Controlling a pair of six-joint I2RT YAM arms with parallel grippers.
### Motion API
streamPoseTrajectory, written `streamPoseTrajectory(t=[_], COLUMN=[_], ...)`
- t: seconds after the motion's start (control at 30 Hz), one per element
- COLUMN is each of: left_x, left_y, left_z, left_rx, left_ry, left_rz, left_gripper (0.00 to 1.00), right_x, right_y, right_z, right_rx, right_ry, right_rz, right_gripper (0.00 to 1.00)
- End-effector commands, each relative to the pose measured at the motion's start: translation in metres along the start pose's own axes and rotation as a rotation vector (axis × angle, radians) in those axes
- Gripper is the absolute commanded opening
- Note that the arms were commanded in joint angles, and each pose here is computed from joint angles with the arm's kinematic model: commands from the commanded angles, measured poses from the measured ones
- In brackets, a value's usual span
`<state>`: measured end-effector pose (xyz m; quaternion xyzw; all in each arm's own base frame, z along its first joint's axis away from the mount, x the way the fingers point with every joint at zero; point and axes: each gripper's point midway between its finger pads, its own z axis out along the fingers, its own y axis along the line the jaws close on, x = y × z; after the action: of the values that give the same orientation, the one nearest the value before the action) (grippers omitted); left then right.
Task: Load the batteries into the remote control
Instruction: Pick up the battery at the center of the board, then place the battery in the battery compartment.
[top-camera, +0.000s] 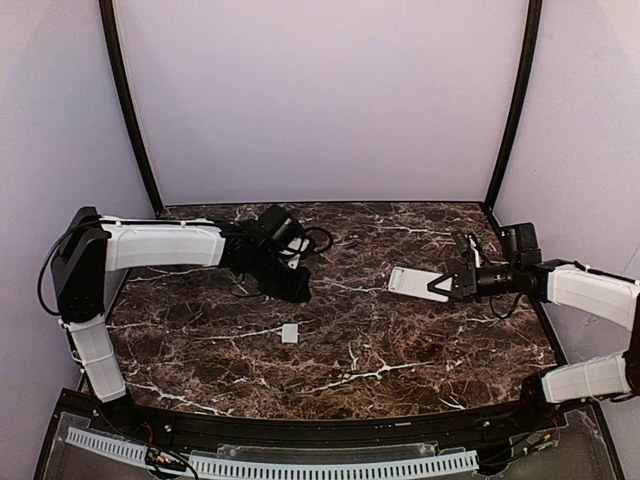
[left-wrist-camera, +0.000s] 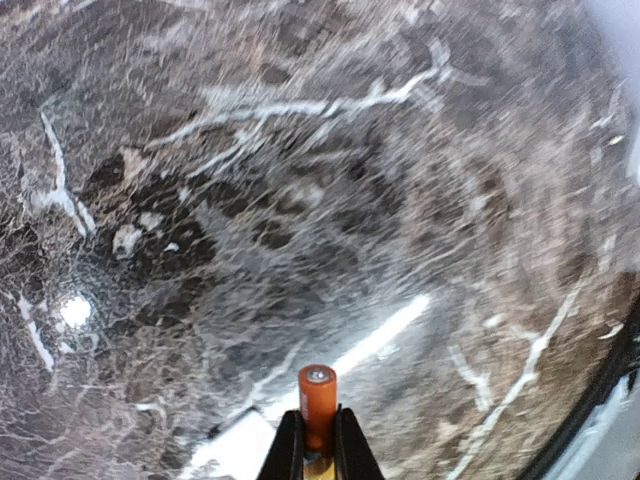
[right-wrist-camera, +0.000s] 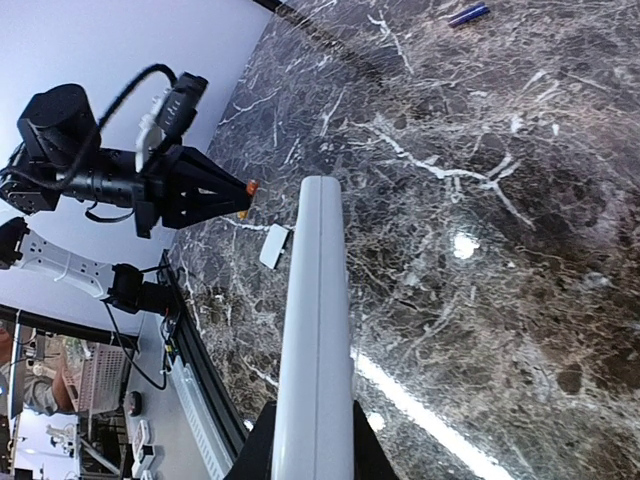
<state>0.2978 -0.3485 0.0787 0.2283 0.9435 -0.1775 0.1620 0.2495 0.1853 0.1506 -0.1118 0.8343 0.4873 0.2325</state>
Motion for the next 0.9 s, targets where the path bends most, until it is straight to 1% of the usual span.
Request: streamPoseTrajectory(t=[0.0,0.03,0.07,0.1,0.17,0.27,0.33,0.37,0.43,0.57,0.7,0.77,0.83,0.87], left_x=[-0.044,-0.046,-0.047,-0.049,-0.049,-0.052,-0.046,-0.05,-0.045,-0.034,-0.029,-0.027,-0.021,-0.015], left_y=[-0.042,-0.045,-0.054,-0.059,-0.068,-0.076,-0.076,-0.075,-0.072,-0.077,-0.087,-0.093,-0.1,-0.104], left_z=[-0.063,-0.066,-0.079,-0.081,-0.094,-0.116,-0.121,-0.128,-0.129,-0.127,-0.134,-0.143,-0.15,-0.147], left_rx=[0.335,0.389,0.459,0.519,0.618,0.718,0.751,0.755,0.735,0.696,0.774,0.815,0.816,0.778], left_ry=[-0.215,-0.233,-0.245,-0.272,-0.305,-0.373,-0.438,-0.497,-0.546,-0.587,-0.614,-0.644,-0.68,-0.7], left_rz=[-0.194,-0.248,-0.258,-0.301,-0.34,-0.33,-0.287,-0.249,-0.194,-0.073,-0.046,-0.008,0.077,0.163], left_gripper=[0.0,0.0,0.0,0.0,0.0,0.0,0.0,0.0,0.0,0.0,0.0,0.0,0.0,0.0], right_x=[-0.012,-0.011,-0.011,-0.011,-0.01,-0.011,-0.01,-0.009,-0.01,-0.011,-0.011,-0.01,-0.01,-0.01], right_y=[0.03,0.036,0.041,0.044,0.052,0.062,0.066,0.066,0.07,0.08,0.092,0.097,0.1,0.1], right_z=[0.011,0.014,0.017,0.019,0.023,0.03,0.037,0.041,0.048,0.064,0.074,0.077,0.079,0.08], right_rx=[-0.112,-0.128,-0.139,-0.145,-0.162,-0.184,-0.192,-0.192,-0.199,-0.214,-0.227,-0.228,-0.227,-0.22], right_ry=[0.001,0.009,0.016,0.021,0.029,0.02,0.017,0.019,0.013,0.011,0.017,0.018,0.019,0.019], right_rz=[-0.053,-0.057,-0.064,-0.068,-0.078,-0.089,-0.09,-0.092,-0.107,-0.129,-0.162,-0.18,-0.2,-0.206], right_gripper=[0.0,0.0,0.0,0.0,0.0,0.0,0.0,0.0,0.0,0.0,0.0,0.0,0.0,0.0])
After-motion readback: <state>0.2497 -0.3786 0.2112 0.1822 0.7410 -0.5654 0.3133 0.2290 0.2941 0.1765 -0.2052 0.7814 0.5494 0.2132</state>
